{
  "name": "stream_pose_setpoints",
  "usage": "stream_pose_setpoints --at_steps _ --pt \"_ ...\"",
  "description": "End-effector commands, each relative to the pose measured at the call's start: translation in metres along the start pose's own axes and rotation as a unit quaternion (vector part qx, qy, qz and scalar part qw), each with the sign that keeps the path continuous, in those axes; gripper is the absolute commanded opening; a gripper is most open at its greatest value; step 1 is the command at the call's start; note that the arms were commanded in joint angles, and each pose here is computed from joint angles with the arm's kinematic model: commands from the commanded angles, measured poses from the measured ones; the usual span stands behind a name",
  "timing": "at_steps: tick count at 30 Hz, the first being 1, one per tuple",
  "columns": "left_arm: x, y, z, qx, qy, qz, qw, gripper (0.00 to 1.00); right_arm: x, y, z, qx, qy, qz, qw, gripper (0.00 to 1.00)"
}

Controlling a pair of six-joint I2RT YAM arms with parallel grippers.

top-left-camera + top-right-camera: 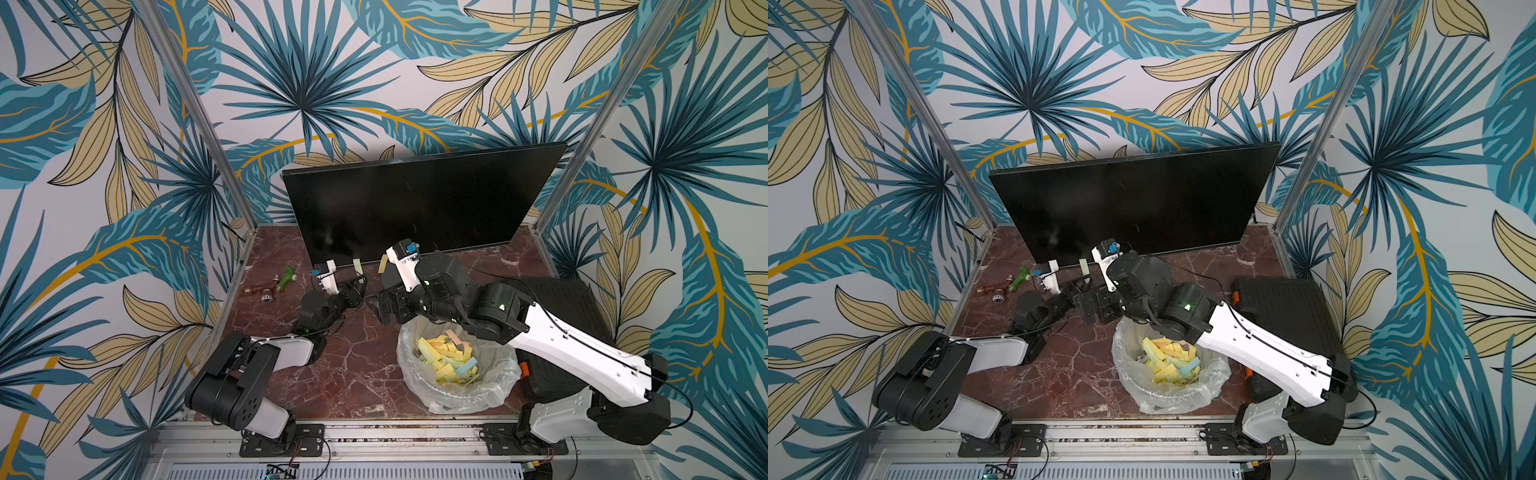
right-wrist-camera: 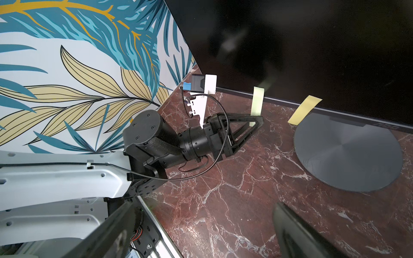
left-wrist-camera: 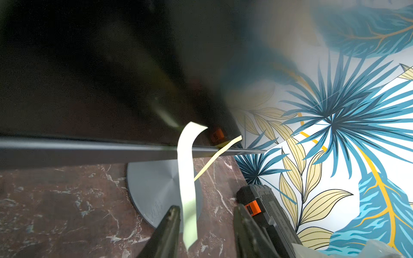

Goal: Remove the sticky note from the monitor
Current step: Tear off the sticky note from the monitor, then place the sticky note in the trash bin.

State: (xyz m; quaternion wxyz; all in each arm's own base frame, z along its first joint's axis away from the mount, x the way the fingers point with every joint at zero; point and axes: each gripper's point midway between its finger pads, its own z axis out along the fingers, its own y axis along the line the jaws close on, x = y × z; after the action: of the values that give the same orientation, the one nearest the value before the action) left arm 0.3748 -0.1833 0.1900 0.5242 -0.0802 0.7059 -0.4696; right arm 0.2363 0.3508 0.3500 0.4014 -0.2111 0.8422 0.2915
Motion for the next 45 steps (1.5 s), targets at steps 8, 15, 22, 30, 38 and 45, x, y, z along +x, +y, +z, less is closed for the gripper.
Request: stream_pose_setpoints --at_steps 8,15,22,30,38,45 --pt "-0.005 -0.006 -0.004 0.015 -0.01 0.001 1.0 0.15 0.006 -0.004 -0.004 0.006 0.005 0.003 1.0 0.99" --pt "-0.002 -0.007 -0.009 0.014 -0.003 0.0 1.0 0.0 0.007 -0.005 -0.004 0.008 0.004 0.004 1.0 0.99" --pt "0.002 -0.013 -0.024 0.015 0.007 -0.003 1.0 0.0 0.009 -0.008 -0.005 0.01 0.001 0.006 1.0 0.99" --pt "0.007 -0.027 -0.055 0.003 0.023 0.006 1.0 0.0 0.012 -0.015 -0.006 0.022 -0.005 0.005 1.0 0.99" --pt "0.001 -0.061 -0.094 0.004 0.016 0.025 1.0 0.0 0.016 -0.028 -0.016 0.046 -0.017 0.005 0.999 0.99" --pt "-0.001 -0.098 -0.114 0.016 0.038 0.059 0.997 0.0 0.021 -0.041 -0.031 0.063 -0.026 0.01 0.998 1.0"
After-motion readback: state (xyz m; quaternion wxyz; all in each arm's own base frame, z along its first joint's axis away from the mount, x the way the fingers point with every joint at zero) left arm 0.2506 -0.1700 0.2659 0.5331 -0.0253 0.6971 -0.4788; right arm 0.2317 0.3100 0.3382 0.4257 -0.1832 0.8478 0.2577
